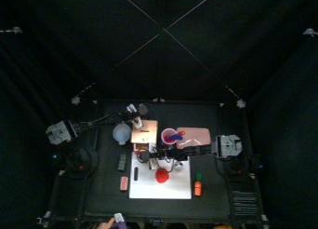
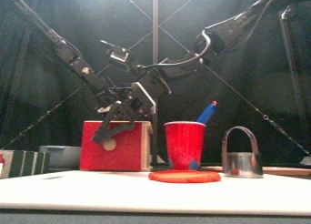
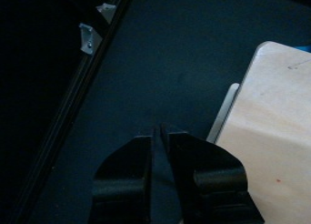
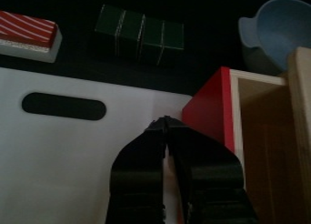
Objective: Get the cutter from the drawer then cut the dough then place the extra dough in the bowl
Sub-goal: Cut the dough
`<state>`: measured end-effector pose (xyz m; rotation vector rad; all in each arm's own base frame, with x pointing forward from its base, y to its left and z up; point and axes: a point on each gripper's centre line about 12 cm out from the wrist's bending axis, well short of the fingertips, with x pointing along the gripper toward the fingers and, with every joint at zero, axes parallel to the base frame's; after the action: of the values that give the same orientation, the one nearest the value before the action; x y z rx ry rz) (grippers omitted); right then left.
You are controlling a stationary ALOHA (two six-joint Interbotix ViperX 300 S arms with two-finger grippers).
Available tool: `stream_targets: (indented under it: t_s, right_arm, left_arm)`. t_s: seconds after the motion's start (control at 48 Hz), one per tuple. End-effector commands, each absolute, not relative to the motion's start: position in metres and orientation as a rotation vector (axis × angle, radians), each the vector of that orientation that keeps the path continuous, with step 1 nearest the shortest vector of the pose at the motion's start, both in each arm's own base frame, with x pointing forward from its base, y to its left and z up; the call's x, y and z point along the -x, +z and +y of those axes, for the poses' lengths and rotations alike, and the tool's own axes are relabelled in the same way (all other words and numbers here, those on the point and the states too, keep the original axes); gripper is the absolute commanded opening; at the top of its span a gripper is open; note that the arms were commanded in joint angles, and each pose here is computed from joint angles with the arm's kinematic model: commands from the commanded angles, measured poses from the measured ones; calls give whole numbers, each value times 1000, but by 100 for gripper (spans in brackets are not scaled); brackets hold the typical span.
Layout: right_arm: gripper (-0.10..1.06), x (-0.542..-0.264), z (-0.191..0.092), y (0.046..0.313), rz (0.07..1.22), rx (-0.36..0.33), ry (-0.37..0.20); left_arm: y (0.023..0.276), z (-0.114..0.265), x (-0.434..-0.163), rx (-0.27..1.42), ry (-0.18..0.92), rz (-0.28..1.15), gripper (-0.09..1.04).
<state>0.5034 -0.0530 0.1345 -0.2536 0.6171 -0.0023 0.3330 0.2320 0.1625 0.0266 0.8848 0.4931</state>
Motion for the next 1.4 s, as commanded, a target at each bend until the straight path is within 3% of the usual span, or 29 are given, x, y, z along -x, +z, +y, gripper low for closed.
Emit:
stream_targets:
  t_s: [0.021, 0.125, 0.375, 0.562, 0.667, 0.833, 0.979, 1.188, 1.396]
  right_arm:
    - [38, -510, -75, 159, 565, 289, -40]
    - [38, -511, -91, 160, 565, 306, -62]
    - [38, -515, -93, 176, 531, 340, -62]
    - [38, -519, -47, 208, 453, 341, 2]
    - [38, -508, -22, 226, 421, 299, 31]
    - [38, -470, -4, 236, 431, 166, 32]
    - [38, -416, 5, 236, 521, 60, 25]
    - [48, -350, 7, 219, 705, 32, 21]
    - [71, -329, 10, 206, 833, 26, 29]
  left_arm:
    - [166, 227, -339, -33, 479, 873, 59]
    - [166, 227, -339, -30, 480, 872, 59]
    - [167, 226, -340, 0, 487, 858, 59]
    - [181, 229, -340, -9, 501, 804, 59]
    - [201, 228, -340, -27, 509, 726, 59]
    - [233, 226, -339, -46, 522, 601, 59]
    - [257, 221, -335, -71, 528, 515, 59]
    - [274, 196, -331, -121, 478, 336, 59]
    - [265, 132, -329, -73, 350, 107, 59]
